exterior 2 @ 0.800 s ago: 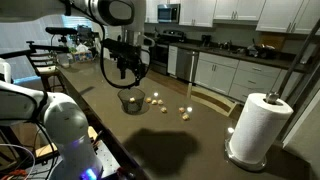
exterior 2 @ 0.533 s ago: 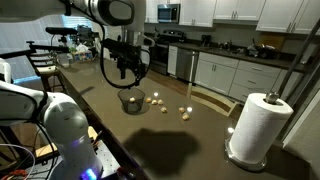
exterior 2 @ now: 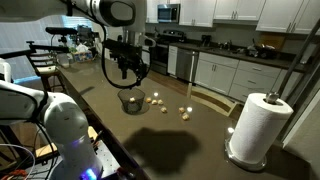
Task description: Pick up one object from the right side of the counter and put it in the black basket
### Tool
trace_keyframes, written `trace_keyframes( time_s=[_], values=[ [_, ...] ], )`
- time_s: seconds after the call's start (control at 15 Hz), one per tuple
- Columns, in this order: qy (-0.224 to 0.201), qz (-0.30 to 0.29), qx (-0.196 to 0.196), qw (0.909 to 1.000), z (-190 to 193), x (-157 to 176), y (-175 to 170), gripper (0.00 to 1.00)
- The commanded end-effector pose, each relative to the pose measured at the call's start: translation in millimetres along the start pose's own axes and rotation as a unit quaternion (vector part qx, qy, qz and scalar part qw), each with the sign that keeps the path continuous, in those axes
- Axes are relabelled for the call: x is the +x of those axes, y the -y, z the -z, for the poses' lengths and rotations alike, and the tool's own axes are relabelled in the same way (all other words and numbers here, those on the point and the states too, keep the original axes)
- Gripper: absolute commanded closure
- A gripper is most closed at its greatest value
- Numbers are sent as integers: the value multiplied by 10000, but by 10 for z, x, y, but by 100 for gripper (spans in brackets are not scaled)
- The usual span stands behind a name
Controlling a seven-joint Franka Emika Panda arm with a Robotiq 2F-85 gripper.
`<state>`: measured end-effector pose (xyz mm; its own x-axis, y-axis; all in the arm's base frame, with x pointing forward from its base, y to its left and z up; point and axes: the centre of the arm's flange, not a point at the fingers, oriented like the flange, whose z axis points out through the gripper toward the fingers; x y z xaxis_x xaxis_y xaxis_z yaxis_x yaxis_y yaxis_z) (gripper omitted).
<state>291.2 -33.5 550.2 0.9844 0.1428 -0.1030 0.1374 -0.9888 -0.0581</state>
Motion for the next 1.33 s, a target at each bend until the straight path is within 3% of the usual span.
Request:
trace_keyframes(
  time_s=[0.0,0.47,0.93,1.27],
  values=[
    [-56,18,-135,9999,3,409,-69,0],
    [-276,-34,-212,9994,-8,1226,-259,0],
    [-20,-80,-46,10000,-197,2022,-614,0],
    [244,-137,137,9995,-505,2386,-809,0]
  ],
)
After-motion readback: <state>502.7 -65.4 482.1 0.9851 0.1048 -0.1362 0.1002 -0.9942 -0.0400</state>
